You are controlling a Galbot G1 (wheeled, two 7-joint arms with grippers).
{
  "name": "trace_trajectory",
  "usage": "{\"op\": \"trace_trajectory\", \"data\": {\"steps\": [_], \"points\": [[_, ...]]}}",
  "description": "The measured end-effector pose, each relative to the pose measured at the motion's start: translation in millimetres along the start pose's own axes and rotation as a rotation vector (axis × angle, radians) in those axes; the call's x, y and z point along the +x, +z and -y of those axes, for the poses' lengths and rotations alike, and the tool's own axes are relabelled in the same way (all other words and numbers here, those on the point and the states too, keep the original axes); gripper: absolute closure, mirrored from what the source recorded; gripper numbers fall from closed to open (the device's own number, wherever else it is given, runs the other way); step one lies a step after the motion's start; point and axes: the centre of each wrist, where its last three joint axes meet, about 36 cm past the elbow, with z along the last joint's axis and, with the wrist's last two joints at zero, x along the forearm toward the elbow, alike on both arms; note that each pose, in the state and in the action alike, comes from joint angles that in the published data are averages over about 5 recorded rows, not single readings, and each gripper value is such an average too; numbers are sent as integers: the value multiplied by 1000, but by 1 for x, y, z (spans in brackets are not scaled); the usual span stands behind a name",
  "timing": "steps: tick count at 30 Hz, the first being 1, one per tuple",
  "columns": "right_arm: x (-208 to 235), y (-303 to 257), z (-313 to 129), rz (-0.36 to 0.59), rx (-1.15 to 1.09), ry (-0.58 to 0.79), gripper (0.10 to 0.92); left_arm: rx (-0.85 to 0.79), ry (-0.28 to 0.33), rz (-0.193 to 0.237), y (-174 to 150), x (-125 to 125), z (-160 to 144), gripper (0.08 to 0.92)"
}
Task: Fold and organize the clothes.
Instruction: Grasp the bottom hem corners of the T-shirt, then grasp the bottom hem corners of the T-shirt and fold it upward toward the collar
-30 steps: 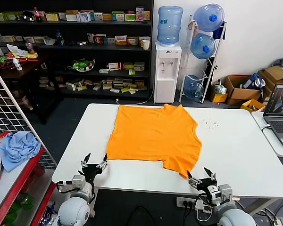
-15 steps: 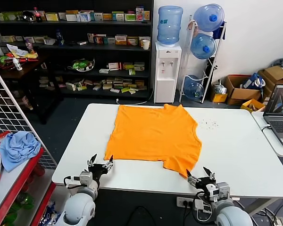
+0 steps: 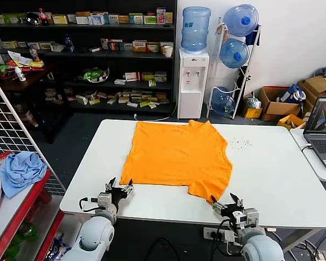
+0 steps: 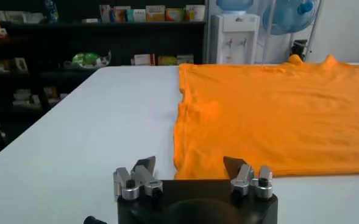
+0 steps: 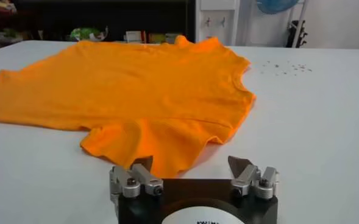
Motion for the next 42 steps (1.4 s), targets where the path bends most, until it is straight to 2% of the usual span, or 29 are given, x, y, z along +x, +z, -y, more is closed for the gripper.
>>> {"op": "trace_trajectory", "data": {"steps": [11, 18, 22, 32, 42], "points": [[-3, -3, -6, 12, -19, -9, 707, 7, 7, -16, 0, -3, -4, 639], [3, -4, -8, 7, -17, -16, 880, 13, 16, -19, 2, 1, -3, 837], [11, -6, -7, 15, -2, -11, 898, 14, 20, -16, 1, 6, -3, 895], [44, -9, -5, 47, 55, -6, 898, -9, 22, 17, -6, 30, -10, 896], [91, 7, -9, 50, 141, 27, 898, -63, 38, 42, -2, 74, -17, 896]]}}
